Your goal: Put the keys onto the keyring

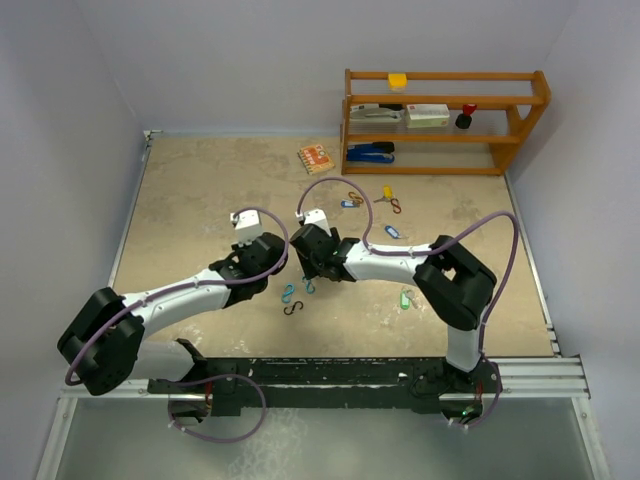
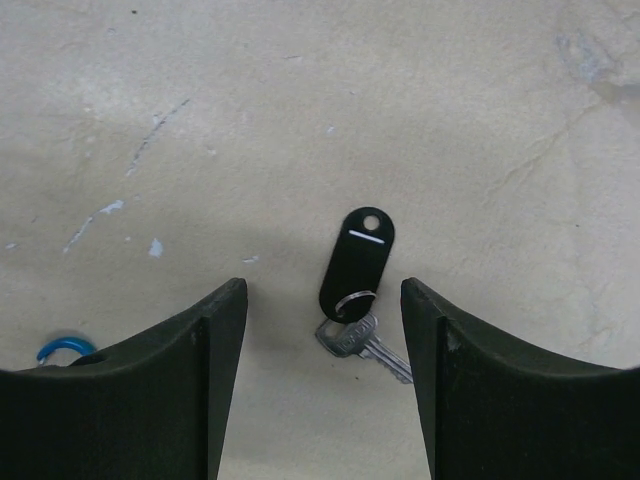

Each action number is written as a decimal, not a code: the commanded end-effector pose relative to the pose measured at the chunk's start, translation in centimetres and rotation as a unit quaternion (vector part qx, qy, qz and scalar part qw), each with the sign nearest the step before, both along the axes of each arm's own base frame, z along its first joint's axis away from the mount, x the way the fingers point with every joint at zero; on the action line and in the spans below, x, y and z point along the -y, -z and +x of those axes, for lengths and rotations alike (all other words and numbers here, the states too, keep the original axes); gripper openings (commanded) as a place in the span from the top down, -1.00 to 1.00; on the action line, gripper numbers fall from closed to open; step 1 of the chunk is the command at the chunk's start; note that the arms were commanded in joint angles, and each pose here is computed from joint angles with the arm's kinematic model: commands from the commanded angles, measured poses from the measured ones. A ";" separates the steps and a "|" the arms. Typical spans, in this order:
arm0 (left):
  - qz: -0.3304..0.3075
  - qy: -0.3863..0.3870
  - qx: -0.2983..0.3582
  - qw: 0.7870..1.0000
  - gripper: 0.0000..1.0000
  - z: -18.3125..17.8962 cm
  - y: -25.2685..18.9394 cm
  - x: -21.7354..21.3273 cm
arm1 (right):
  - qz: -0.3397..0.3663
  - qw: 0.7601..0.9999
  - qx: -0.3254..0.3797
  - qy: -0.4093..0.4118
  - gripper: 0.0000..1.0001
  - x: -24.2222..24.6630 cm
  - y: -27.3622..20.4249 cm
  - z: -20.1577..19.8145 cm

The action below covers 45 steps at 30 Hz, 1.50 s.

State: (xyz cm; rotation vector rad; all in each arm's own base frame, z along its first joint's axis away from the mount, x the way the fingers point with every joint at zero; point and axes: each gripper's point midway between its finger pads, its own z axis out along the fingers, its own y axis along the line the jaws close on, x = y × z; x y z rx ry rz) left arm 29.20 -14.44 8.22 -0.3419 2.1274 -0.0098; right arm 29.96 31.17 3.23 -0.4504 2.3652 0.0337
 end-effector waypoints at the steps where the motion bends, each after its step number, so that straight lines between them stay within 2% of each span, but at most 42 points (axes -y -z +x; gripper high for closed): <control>1: -0.006 -0.006 0.019 1.000 1.00 0.4 -1.1 -0.3 | -0.003 0.999 0.023 0.036 -0.32 0.8 -1.7 0.7; 10: -0.007 -0.003 0.017 1.000 1.00 0.3 -1.0 -0.3 | -0.033 0.998 0.014 0.047 -0.34 2.6 -0.6 0.0; 17: -0.008 -0.003 0.018 1.000 1.00 0.3 -1.3 -0.3 | -0.041 0.997 0.006 0.061 -0.34 3.7 0.1 0.8; 32: -0.003 0.000 0.016 1.000 1.00 0.5 -1.2 -0.1 | -0.046 0.992 -0.012 0.121 -0.34 9.5 1.0 3.1; 45: -0.003 0.000 0.015 1.000 1.00 0.6 -1.2 0.0 | -0.043 0.992 -0.007 0.115 -0.33 10.2 0.2 2.9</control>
